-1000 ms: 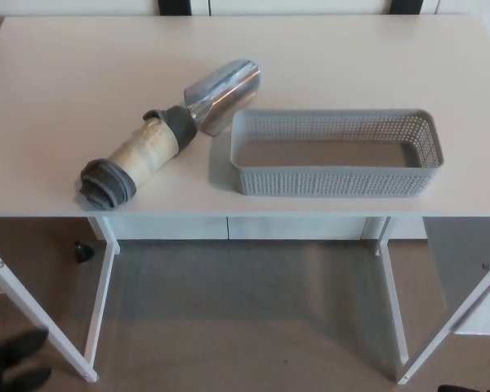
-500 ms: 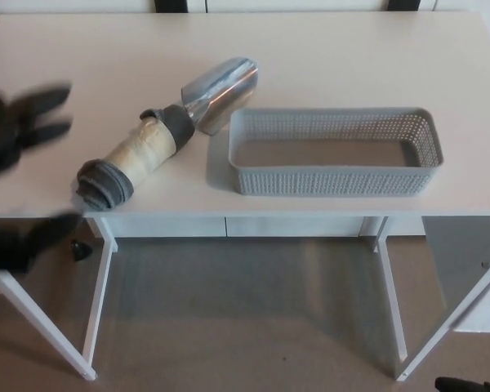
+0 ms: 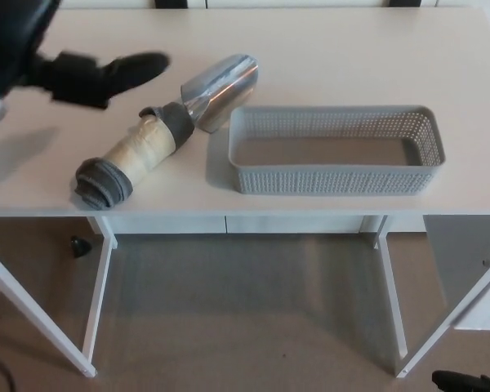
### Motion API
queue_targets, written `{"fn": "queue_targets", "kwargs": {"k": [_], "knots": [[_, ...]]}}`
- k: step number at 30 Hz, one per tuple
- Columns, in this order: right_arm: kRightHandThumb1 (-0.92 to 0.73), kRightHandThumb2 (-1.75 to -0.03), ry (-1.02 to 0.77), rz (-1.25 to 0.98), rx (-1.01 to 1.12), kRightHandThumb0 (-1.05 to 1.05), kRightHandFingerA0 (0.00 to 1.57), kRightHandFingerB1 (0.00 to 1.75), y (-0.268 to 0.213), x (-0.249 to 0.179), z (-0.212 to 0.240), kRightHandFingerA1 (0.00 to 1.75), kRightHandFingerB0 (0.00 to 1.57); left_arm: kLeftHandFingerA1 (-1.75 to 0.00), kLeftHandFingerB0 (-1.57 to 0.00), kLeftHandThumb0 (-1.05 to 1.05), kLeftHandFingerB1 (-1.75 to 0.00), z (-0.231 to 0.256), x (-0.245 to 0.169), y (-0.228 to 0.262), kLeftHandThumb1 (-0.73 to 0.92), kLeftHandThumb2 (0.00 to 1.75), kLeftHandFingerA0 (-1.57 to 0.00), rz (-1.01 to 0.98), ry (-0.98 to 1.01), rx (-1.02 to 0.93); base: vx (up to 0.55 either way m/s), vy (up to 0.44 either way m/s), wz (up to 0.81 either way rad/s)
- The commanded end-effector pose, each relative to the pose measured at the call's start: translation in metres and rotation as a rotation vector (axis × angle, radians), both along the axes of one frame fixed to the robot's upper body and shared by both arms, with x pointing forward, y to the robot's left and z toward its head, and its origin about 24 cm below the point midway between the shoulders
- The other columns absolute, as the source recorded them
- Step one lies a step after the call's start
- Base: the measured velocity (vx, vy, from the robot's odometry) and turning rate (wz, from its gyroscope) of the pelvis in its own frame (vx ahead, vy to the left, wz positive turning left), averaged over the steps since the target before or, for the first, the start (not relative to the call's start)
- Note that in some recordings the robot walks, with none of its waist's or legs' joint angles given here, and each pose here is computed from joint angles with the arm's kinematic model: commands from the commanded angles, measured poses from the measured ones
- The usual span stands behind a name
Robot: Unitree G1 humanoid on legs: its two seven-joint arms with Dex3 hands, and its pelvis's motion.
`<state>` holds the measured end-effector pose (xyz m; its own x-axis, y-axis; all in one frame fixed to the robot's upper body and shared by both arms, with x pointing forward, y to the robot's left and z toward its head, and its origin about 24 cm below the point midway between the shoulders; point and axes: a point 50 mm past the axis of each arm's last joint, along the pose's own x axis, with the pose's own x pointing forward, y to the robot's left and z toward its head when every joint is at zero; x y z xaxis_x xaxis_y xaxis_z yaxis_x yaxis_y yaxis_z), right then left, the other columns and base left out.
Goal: The robot walks towards a desk on which a shovel is kept on the left hand side and a container is kept on the right hand side. The robot picks up the shovel using its left hand and places it in the container.
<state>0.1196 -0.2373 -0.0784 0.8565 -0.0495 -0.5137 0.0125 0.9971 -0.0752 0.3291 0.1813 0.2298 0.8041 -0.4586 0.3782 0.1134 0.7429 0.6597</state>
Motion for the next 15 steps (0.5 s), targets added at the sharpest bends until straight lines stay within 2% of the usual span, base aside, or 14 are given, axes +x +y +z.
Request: {"fn": "queue_targets", "kwargs": {"k": [1, 2, 5, 6, 7, 8, 15], "knots": [[-0.48, -0.54, -0.05, -0.006, -0.054, -0.35, 0.75, 0.49, -0.005, 0.008, 0.01, 0.63, 0.6, -0.41, -0.09, -0.72, -0.35, -0.021, 0.064, -0.01, 0.44, 0.74, -0.15, 0.483, 0.122, 0.54, 0.0, 0.0, 0.0], [-0.48, -0.54, -0.049, -0.006, -0.054, -0.35, 0.74, 0.49, -0.005, 0.008, 0.011, 0.62, 0.6, -0.49, 0.0, -0.35, -0.47, -0.025, 0.065, -0.01, 0.22, 0.85, -0.01, 0.489, 0.148, 0.545, 0.0, 0.0, 0.0], [-0.48, -0.54, -0.052, 0.002, -0.059, -0.37, 0.73, 0.48, -0.004, 0.01, 0.012, 0.6, 0.59, -0.49, 0.0, -0.35, -0.48, -0.033, 0.069, -0.01, 0.21, 0.84, 0.0, 0.516, 0.194, 0.583, 0.0, 0.0, 0.0], [-0.49, -0.54, -0.048, 0.005, -0.063, -0.37, 0.72, 0.47, -0.004, 0.01, 0.012, 0.6, 0.59, -0.39, -0.06, -0.71, -0.31, -0.038, 0.07, -0.01, 0.44, 0.75, -0.1, 0.523, 0.218, 0.597, 0.0, 0.0, 0.0], [-0.49, -0.54, -0.046, 0.006, -0.066, -0.38, 0.73, 0.47, -0.004, 0.01, 0.012, 0.59, 0.59, -0.35, -0.08, -0.69, -0.25, -0.041, 0.071, -0.009, 0.43, 0.61, -0.11, 0.527, 0.232, 0.604, 0.0, 0.0, 0.0], [-0.49, -0.54, -0.045, 0.009, -0.069, -0.38, 0.73, 0.47, -0.004, 0.01, 0.012, 0.59, 0.59, -0.3, -0.06, -0.58, -0.24, -0.049, 0.071, -0.006, 0.38, 0.75, -0.03, 0.531, 0.267, 0.612, 0.0, 0.0, 0.0], [-0.49, -0.54, -0.047, 0.015, -0.067, -0.35, 0.75, 0.49, -0.003, 0.009, 0.013, 0.62, 0.61, -0.22, -0.01, -0.53, -0.2, -0.075, 0.072, 0.011, 0.34, 0.73, 0.0, 0.587, 0.416, 0.634, 0.0, 0.0, 0.0]]}}
